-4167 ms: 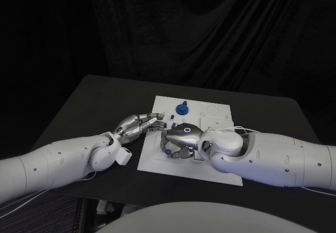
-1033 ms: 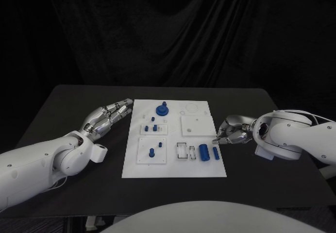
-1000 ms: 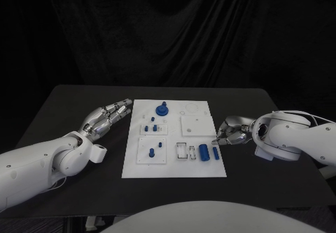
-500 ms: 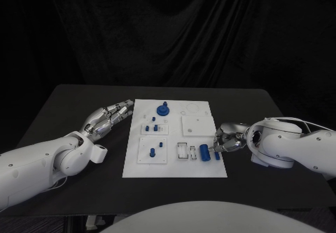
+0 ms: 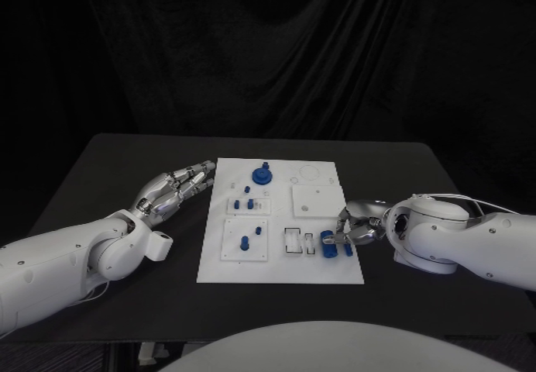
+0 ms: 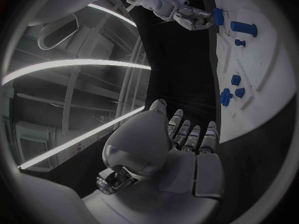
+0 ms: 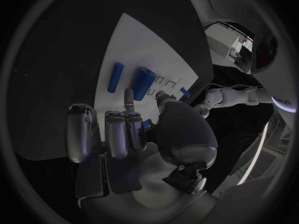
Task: Assemble the parts on the task board
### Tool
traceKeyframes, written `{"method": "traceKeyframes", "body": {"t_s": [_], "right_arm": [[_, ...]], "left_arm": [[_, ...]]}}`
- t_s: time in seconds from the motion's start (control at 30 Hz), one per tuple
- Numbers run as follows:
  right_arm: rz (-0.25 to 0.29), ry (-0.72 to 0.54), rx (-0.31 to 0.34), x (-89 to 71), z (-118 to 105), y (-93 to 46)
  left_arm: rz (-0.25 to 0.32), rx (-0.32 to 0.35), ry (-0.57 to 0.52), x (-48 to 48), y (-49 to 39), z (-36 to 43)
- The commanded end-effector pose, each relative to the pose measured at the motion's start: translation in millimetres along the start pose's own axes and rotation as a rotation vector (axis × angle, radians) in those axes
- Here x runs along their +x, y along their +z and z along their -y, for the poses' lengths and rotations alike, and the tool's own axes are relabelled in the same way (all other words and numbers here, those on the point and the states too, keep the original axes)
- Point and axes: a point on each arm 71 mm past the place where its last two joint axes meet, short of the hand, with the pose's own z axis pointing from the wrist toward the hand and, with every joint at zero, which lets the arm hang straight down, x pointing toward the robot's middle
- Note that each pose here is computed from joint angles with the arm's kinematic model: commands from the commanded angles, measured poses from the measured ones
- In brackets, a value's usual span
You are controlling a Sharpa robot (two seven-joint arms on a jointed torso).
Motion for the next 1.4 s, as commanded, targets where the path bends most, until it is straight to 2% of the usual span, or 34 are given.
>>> {"method": "traceKeyframes", "body": {"t_s": [0.03, 0.43, 1.0, 1.17, 1.4], "right_arm": [[0.030, -0.031, 0.020, -0.3, 2, 1.9], [-0.029, -0.064, 0.040, 7.2, -1, 11.4], [-0.084, -0.096, 0.056, 15.4, -4, 22.2], [-0.093, -0.100, 0.056, 16.6, -6, 23.6], [-0.061, -0.080, 0.055, 14.8, -7, 24.7]], "left_arm": [[-0.015, 0.070, -0.022, 2.7, 0.9, 4.5], [-0.026, 0.056, -0.034, 4.7, 0.7, 0.8], [-0.033, 0.041, -0.048, 6.6, -1.6, -6.4], [-0.035, 0.038, -0.051, 7.3, -2.2, -8.0], [-0.035, 0.036, -0.054, 7.8, -3.0, -9.7]]}}
